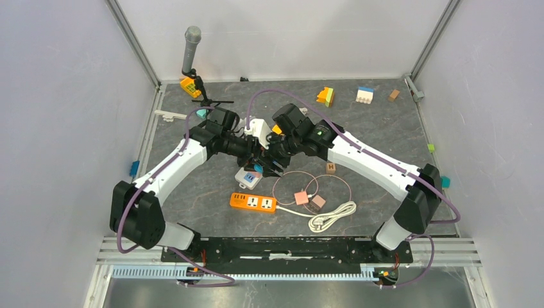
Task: Insert the plug
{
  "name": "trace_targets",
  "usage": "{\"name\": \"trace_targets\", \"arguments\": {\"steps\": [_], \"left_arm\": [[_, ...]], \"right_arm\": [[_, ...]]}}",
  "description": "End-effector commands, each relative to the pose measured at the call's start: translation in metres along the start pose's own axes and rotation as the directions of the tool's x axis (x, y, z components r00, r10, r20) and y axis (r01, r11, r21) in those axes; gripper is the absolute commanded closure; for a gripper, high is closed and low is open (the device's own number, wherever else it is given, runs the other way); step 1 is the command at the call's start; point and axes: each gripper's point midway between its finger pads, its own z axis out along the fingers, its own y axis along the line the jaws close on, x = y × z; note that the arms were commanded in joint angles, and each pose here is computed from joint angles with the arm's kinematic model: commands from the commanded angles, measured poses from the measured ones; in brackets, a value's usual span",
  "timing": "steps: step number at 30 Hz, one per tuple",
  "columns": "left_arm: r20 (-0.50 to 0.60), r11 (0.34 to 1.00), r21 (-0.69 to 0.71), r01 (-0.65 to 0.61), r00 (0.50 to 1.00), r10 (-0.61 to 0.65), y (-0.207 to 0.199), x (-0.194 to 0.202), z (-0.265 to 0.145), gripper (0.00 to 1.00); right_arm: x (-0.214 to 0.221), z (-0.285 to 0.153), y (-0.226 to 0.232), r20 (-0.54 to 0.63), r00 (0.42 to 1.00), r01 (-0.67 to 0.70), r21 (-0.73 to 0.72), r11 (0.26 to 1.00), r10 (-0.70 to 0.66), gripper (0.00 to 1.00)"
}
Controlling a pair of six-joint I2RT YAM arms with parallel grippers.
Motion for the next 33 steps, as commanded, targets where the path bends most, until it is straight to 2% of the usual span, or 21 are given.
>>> {"name": "trace_targets", "arguments": {"steps": [1,6,11,12,21,23,24,29,31,33], "left_arm": [[-0.017,0.997,0.047,-0.053,0.998,0.054,-0.013,-0.001,-0.003,0.61],[-0.024,0.997,0.06,-0.051,0.998,0.052,-0.015,-0.001,-0.002,0.69],[-0.022,0.997,0.061,-0.057,0.998,0.058,-0.016,-0.002,-0.002,0.96],[-0.02,0.996,0.06,-0.06,0.998,0.061,-0.016,-0.002,-0.003,0.98],[0.022,0.997,0.034,-0.066,0.998,0.065,-0.015,-0.008,-0.004,0.96],[0.027,0.998,0.038,-0.057,0.998,0.056,-0.017,-0.01,-0.003,0.76],[0.029,0.998,0.041,-0.055,0.998,0.054,-0.017,-0.011,-0.003,0.71],[0.035,0.997,0.049,-0.063,0.998,0.061,-0.021,-0.013,-0.003,0.59],[0.036,0.997,0.05,-0.064,0.997,0.063,-0.021,-0.013,-0.004,0.6],[0.033,0.997,0.048,-0.063,0.998,0.061,-0.02,-0.012,-0.003,0.67]], "right_arm": [[-0.021,-0.004,-0.003,0.055,0.998,0.036,0.014,0.999,-0.037,0.53],[-0.02,-0.003,-0.001,0.05,0.998,0.034,0.008,0.999,-0.034,0.53],[-0.017,-0.002,-0.002,0.042,0.999,0.033,0.015,0.999,-0.033,0.53],[-0.018,-0.003,-0.002,0.043,0.998,0.034,0.017,0.999,-0.035,0.53],[-0.019,-0.006,-0.003,0.058,0.997,0.04,0.034,0.999,-0.042,0.47],[-0.02,-0.006,-0.003,0.059,0.997,0.039,0.033,0.999,-0.041,0.47],[-0.02,-0.006,-0.003,0.06,0.997,0.038,0.032,0.999,-0.04,0.47],[-0.017,-0.004,-0.003,0.049,0.998,0.036,0.028,0.999,-0.037,0.48],[-0.015,-0.003,-0.003,0.046,0.998,0.034,0.029,0.999,-0.036,0.48],[-0.014,-0.003,-0.003,0.044,0.998,0.033,0.029,0.999,-0.034,0.48]]}}
